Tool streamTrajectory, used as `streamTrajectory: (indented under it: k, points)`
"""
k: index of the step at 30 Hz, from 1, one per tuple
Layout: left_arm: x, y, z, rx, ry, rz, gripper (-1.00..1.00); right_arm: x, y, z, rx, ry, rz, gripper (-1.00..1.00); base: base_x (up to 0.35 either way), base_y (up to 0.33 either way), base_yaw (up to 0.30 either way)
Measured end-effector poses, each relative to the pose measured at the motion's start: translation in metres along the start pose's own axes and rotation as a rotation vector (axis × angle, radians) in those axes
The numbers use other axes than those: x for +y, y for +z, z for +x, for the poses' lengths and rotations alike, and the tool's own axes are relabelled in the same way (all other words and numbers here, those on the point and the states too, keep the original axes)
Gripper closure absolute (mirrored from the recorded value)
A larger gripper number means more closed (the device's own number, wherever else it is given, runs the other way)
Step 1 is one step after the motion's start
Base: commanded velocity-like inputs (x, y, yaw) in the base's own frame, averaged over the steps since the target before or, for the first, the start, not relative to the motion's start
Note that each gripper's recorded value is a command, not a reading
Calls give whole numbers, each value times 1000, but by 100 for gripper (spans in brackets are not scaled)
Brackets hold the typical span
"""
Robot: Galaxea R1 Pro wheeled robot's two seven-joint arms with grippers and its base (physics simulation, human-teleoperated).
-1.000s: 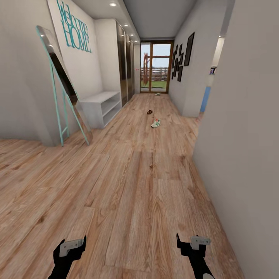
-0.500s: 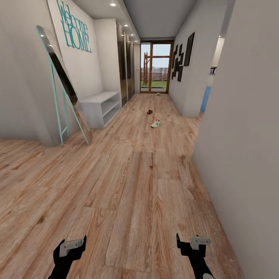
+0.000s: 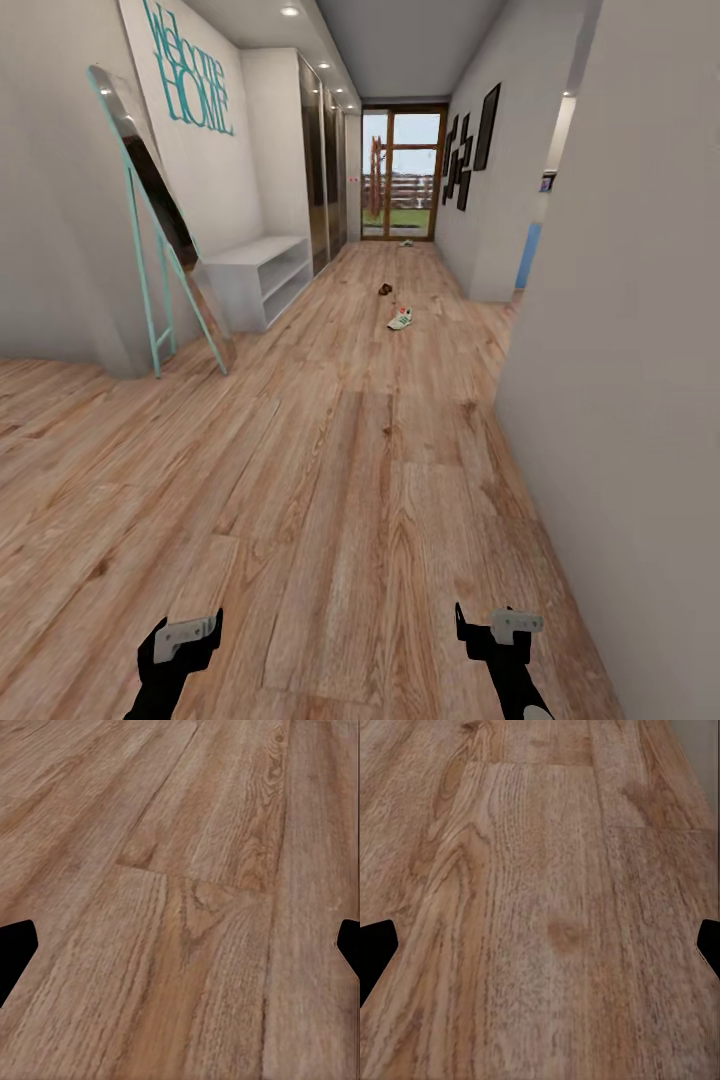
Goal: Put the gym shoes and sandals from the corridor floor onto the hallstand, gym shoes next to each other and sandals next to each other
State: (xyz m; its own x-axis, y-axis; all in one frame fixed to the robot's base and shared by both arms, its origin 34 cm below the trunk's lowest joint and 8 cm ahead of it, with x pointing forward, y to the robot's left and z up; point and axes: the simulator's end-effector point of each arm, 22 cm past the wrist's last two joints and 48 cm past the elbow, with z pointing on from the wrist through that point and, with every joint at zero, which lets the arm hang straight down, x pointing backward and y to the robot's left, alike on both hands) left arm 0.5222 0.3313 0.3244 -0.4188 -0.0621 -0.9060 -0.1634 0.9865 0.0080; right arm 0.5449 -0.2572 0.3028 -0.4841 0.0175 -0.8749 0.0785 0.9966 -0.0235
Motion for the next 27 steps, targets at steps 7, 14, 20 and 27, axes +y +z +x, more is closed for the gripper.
streamTrajectory:
  k: [7,14,20,27]
  points:
    - [1,0,0,-1,-1,-3,-100,0,0,0,0,0,0,-100,62,-134,0]
    - [2,0,0,-1,-1,-4,-100,0,0,0,-1,0,0,-100,27,-58,0]
    - [1,0,0,-1,-1,-3,-100,0,0,0,-1,0,-1,-100,12,-25,0]
    - [1,0,0,-1,1,-1,-100,0,0,0,-1,-1,-1,-100,15,-11,0]
